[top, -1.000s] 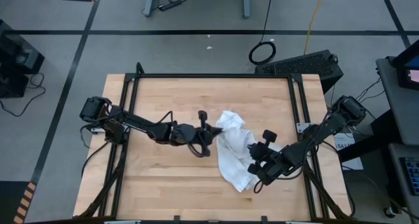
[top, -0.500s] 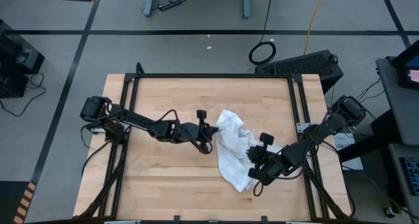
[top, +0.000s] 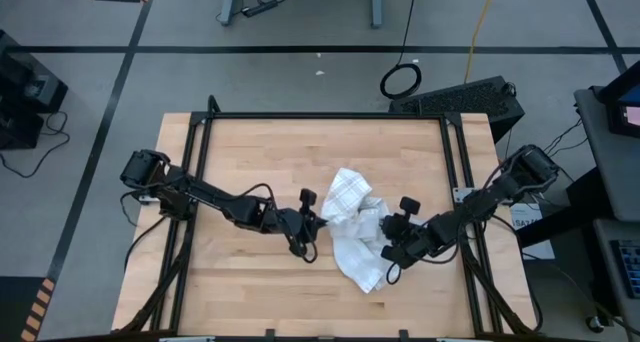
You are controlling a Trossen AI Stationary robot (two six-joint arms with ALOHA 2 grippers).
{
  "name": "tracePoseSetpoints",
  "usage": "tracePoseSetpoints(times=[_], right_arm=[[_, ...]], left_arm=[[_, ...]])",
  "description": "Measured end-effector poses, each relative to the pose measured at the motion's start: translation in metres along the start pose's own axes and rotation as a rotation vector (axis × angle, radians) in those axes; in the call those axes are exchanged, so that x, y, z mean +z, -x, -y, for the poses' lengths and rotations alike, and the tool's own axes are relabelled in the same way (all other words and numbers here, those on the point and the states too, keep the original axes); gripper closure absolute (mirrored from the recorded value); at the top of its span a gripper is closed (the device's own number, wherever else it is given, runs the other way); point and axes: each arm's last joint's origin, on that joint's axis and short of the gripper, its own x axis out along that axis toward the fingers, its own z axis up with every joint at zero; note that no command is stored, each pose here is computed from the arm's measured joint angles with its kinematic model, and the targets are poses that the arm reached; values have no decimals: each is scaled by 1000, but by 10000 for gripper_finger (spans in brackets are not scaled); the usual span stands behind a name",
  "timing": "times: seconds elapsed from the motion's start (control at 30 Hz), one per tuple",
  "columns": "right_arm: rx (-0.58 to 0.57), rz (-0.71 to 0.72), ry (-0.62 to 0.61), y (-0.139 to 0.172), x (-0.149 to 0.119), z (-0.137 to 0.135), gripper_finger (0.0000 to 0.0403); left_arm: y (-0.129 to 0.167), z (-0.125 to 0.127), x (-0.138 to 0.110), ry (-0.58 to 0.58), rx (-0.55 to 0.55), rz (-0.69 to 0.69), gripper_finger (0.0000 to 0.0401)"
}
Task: Roll towel
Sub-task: Roll the towel
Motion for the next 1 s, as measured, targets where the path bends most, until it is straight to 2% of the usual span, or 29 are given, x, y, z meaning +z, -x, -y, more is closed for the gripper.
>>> tracePoseSetpoints(times=[0.13, 0.23, 0.4, 0.57, 0.67, 0.77, 1.0], right_arm=[[-97, 80, -35, -5, 7, 6, 288], [-123, 76, -63, -10, 11, 12, 257], [-5, -20, -105, -18, 17, 13, 245], [49, -12, -81, -20, 21, 11, 285], [57, 6, -55, -20, 23, 10, 335], [9, 38, -14, -20, 24, 12, 389], [-159, 121, 86, -10, 45, 25, 399]], left_arm=[[0, -1, 1, 1, 23, 5, 388], [0, -3, 4, -15, 37, 31, 388], [0, -4, 5, -26, 45, 42, 388], [0, -5, 4, -31, 55, 36, 388], [-1, -8, 3, -25, 71, 26, 388], [-3, -13, 0, -13, 108, 5, 388], [-7, -40, -6, 42, 330, -48, 388]])
